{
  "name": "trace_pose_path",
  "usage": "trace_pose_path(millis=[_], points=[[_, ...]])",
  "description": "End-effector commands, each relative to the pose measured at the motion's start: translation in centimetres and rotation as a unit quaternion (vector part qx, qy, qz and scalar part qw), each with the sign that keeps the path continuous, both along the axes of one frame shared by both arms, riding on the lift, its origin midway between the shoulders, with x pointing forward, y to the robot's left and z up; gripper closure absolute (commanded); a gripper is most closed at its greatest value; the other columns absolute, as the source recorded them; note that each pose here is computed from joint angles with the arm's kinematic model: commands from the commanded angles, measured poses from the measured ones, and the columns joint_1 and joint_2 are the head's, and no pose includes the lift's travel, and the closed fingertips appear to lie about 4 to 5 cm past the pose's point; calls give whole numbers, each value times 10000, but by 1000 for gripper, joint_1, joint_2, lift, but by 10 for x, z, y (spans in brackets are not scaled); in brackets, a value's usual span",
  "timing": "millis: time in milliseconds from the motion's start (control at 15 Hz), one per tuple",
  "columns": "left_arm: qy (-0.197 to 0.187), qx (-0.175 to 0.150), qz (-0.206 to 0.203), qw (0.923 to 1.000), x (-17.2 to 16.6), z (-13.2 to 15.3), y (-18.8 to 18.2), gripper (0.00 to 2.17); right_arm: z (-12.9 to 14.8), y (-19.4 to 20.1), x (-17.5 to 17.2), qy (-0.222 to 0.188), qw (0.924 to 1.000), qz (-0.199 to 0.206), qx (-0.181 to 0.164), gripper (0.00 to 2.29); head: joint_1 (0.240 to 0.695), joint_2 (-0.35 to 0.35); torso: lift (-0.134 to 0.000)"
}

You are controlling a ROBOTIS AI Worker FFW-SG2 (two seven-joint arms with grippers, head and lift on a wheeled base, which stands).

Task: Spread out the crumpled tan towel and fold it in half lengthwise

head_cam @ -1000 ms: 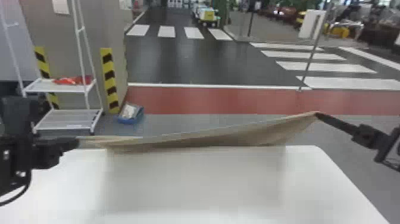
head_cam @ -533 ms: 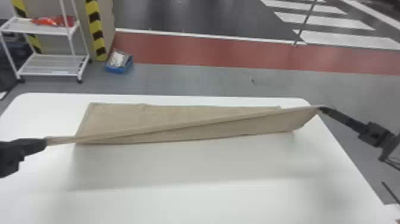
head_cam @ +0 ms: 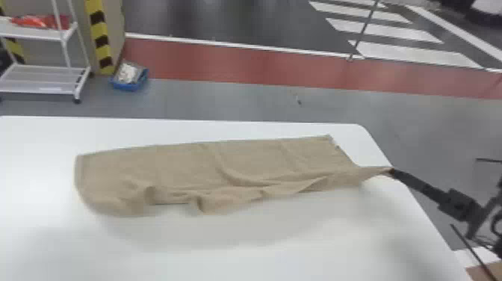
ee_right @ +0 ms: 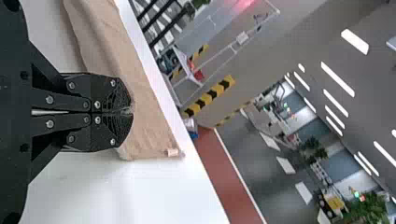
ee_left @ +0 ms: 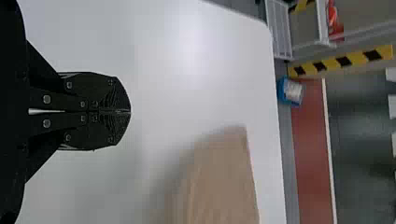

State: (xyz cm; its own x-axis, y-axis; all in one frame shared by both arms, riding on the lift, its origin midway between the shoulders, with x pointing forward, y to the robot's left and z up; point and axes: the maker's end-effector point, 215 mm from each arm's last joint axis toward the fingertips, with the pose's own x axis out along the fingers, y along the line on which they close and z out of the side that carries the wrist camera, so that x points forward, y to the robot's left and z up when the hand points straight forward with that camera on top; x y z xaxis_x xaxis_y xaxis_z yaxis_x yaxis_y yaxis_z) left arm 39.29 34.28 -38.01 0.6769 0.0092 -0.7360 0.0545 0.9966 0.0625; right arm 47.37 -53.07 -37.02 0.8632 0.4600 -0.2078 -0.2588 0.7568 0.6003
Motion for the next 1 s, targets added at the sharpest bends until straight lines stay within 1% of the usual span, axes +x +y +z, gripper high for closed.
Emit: trace_pose_path(millis=[0,67,133,267,333,400,467,600,667,733,800,867,933], points=[[25,29,31,10000,-8,4,3,1480,-2,5,-21,170,9997,18,200,1511,695,-236,-124],[61,38,42,10000,-11,5,4,1480,5,9,-27,139,9994,60,297,1511,695,-241,-124],[68,42,41,10000,-12,5,4,1480,6,11,-33,182,9989,64,428,1511,695,-238,-124],[30,-1,-18,10000,-8,7,-2,1477,9,7,-35,236,9988,45,436,1511,695,-237,-124],[15,-83,-91,9999,-6,6,-10,1477,9,9,-34,241,9989,81,391,1511,695,-239,-124],[-58,-264,-201,9994,-2,6,-25,1477,9,11,-34,250,9990,99,366,1511,695,-242,-124],[-190,-390,-304,9986,5,6,-39,1477,7,12,-33,269,9989,109,370,1511,695,-252,-124],[-296,-582,-549,9964,8,-4,-69,1450,1,14,-33,293,9988,108,380,1511,695,-271,-124],[-178,-695,-661,9952,0,-13,-83,1295,-1,16,-33,316,9986,113,397,1511,695,-284,-124],[-69,-862,-763,9933,-11,-19,-95,1224,0,16,-33,308,9987,112,400,1511,695,-298,-124],[-58,-1073,-872,9904,-24,-18,-109,1204,-2,15,-33,326,9987,97,380,1511,695,-313,-124],[-56,-1268,-979,9871,-34,-14,-122,944,-3,13,-33,325,9987,86,385,1511,695,-343,-124],[-39,-1421,-1079,9839,-43,-12,-132,620,-4,12,-32,334,9986,67,405,1511,695,-350,-124]])
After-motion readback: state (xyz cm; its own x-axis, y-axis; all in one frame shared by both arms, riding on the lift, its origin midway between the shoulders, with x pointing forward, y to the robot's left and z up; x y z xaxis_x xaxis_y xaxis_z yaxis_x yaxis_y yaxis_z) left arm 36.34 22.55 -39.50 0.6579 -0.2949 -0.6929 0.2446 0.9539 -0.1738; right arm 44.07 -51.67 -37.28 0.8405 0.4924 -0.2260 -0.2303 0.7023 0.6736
